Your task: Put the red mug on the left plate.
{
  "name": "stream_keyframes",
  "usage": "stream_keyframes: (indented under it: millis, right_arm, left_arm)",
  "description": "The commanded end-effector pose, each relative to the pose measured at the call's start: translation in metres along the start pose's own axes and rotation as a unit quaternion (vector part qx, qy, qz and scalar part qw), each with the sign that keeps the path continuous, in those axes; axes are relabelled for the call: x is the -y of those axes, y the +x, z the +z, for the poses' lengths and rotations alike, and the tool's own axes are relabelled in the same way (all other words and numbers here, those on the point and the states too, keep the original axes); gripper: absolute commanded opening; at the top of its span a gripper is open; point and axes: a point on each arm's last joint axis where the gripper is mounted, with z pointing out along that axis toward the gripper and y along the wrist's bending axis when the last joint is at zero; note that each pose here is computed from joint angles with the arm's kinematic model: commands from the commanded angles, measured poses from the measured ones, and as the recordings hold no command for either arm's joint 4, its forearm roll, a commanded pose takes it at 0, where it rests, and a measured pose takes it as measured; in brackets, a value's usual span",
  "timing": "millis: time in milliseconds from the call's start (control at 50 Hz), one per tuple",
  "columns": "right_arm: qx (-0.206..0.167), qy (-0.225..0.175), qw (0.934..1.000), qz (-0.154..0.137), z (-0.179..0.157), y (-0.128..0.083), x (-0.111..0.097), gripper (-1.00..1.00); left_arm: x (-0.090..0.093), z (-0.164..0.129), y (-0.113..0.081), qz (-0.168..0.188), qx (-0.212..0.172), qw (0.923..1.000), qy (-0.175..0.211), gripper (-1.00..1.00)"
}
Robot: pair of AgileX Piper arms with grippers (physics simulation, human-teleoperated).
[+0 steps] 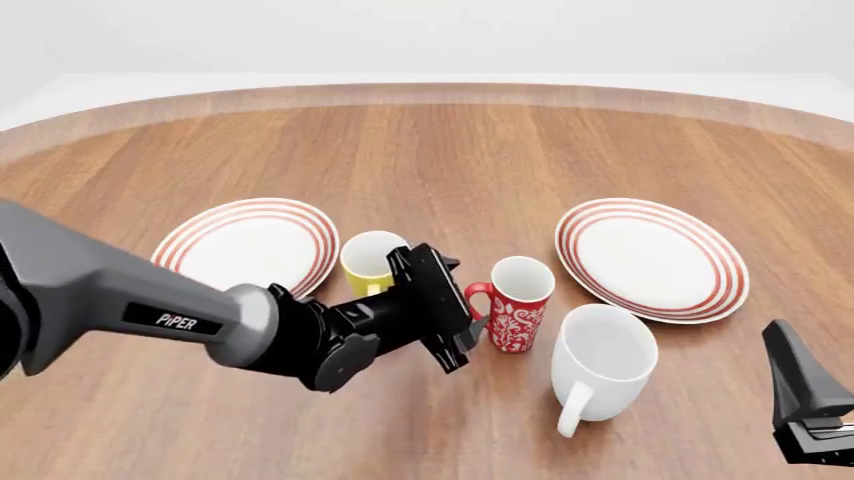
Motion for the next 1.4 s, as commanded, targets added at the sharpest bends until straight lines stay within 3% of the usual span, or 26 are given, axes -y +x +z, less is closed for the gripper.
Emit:
stream_keyframes:
  millis: [20,400,420,740,1020,1400]
  right_arm:
    - [0.001,0.001,1.0000,0.000,0.000,0.001,0.000,1.00]
    - [0.003,0.001,1.0000,0.000,0.000,0.001,0.000,1.00]
    - [0.003,0.001,1.0000,0.000,0.000,0.001,0.000,1.00]
    - [0.004,0.001,1.0000,0.000,0.000,0.001,0.000,1.00]
    - [0.004,0.001,1.0000,0.000,0.000,0.001,0.000,1.00]
    - [0.004,0.001,1.0000,0.000,0.000,0.001,0.000,1.00]
  left_arm:
    - [0.000,0.005,0.004,0.003,-0.006,1.0000,0.000,1.00]
    - [-0.001,0.007,0.003,0.004,-0.006,1.0000,0.000,1.00]
    - [-0.001,0.007,0.002,0.003,-0.005,1.0000,0.000,-1.00]
    - [0.000,0.003,-0.002,0.004,0.002,1.0000,0.000,-1.00]
    - [-0.010,-0.006,-0.013,-0.006,0.016,0.9998,-0.012,-1.00]
    - [-0.027,-0.033,-0.047,-0.089,0.043,0.9950,-0.019,-1.00]
